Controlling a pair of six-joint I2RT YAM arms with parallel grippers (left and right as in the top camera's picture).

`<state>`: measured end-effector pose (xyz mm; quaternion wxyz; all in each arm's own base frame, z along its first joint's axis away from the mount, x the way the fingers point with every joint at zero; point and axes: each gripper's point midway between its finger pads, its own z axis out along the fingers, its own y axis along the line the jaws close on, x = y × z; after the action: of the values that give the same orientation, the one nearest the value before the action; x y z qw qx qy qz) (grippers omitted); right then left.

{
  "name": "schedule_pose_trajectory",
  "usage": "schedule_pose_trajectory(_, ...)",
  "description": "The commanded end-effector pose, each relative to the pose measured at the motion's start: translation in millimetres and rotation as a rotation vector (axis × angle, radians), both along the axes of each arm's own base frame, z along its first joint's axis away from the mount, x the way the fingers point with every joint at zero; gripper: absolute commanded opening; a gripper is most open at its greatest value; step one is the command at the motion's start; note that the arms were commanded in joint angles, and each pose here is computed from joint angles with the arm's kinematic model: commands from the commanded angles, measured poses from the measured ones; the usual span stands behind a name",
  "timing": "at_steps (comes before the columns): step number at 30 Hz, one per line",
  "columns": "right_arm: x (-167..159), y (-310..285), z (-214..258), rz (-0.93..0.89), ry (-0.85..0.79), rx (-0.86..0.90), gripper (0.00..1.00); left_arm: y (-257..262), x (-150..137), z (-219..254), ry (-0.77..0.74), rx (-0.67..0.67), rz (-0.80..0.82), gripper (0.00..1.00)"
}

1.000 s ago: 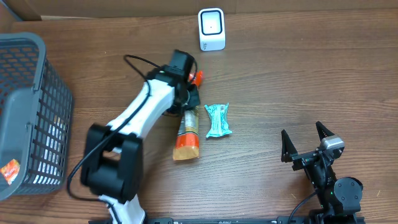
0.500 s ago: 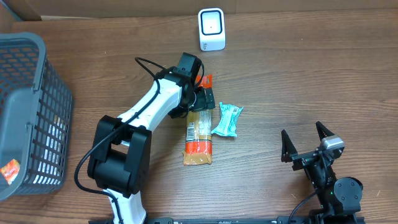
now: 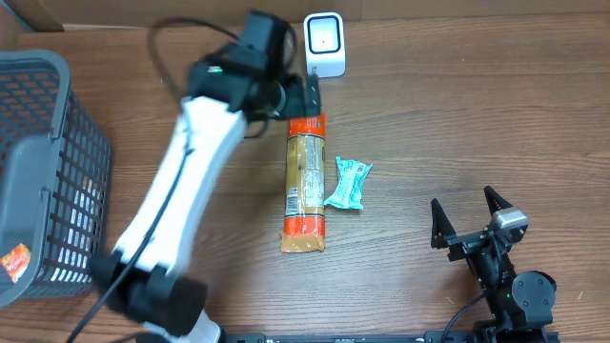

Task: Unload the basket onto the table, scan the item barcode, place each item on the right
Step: 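Lift the pasta package out and place it left of the green pack, then reach the left gripper into the basket and grasp the white tube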

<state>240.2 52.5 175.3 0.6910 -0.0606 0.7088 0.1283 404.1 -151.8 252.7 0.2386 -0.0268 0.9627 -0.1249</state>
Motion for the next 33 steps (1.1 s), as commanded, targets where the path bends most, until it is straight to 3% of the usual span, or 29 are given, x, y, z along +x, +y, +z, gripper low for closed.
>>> schedule_pose_trajectory(1, 0, 0, -2, -0.002, -0.005, 0.000, 1.00, 41, -8, 71, -0.179, 0.047, 0.010, 1.00)
schedule_pose_trajectory(6, 0, 0, -2, -0.002, -0.005, 0.000, 1.00, 132, -28, 108, -0.228, 0.059, 0.221, 0.99)
schedule_pose_trajectory(15, 0, 0, -2, -0.002, -0.005, 0.000, 1.00, 286, -72, 118, -0.224, 0.025, 0.647, 1.00)
schedule_pose_trajectory(25, 0, 0, -2, -0.002, -0.005, 0.000, 1.00, 369, -102, 133, -0.323, -0.066, 0.927, 1.00)
schedule_pose_trajectory(33, 0, 0, -2, -0.002, -0.005, 0.000, 1.00, 401, -122, 72, -0.148, -0.089, 1.083, 1.00)
